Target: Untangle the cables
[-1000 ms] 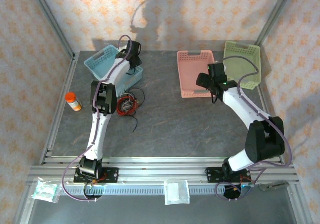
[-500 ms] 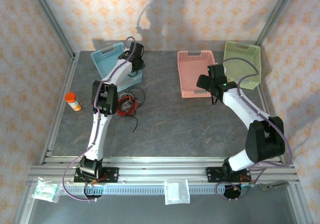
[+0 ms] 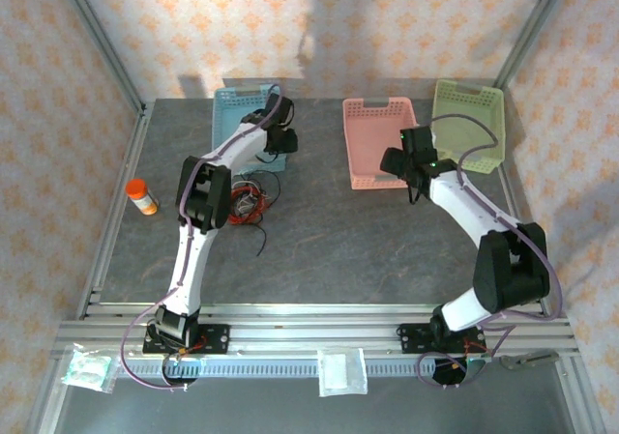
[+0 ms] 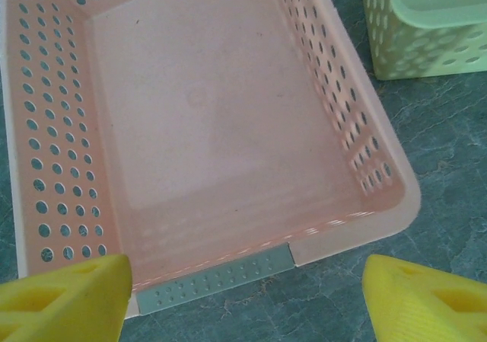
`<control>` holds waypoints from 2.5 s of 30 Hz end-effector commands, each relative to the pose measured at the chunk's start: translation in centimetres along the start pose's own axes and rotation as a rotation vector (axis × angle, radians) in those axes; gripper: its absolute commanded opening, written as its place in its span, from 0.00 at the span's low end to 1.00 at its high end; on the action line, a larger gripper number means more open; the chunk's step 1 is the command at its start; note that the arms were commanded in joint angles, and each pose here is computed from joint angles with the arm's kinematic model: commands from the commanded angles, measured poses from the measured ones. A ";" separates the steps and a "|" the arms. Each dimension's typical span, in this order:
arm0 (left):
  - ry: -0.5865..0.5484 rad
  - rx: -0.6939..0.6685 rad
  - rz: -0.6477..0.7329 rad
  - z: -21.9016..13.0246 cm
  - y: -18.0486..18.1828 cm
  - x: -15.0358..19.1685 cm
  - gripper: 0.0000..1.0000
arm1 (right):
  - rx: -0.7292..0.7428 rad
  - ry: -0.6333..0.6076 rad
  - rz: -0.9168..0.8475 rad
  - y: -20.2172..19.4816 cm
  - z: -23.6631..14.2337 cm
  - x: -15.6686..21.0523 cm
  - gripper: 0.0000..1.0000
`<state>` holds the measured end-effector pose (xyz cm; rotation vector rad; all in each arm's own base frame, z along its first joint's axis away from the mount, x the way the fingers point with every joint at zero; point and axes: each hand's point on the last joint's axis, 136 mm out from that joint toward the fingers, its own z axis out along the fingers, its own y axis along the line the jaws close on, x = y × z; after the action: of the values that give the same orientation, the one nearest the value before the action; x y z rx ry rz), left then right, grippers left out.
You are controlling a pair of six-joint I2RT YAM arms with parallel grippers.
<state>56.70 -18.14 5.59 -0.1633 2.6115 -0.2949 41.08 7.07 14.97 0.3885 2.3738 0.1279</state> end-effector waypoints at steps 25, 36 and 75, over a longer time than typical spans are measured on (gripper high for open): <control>-0.261 0.296 0.147 -14.1 -11.3 -2.7 0.93 | 0.317 -0.020 0.034 -7.6 6.1 -10.3 0.87; -0.229 0.342 0.156 -14.4 -12.1 2.5 0.94 | 0.111 0.067 -0.072 -5.0 11.5 -10.8 1.00; -0.175 0.345 0.198 -13.7 -13.3 3.1 0.94 | 0.062 0.396 -0.179 -2.9 7.0 -1.1 0.68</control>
<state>48.07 -28.22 18.77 0.1426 2.3375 -0.6031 47.27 3.91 8.19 0.1644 2.8003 0.0512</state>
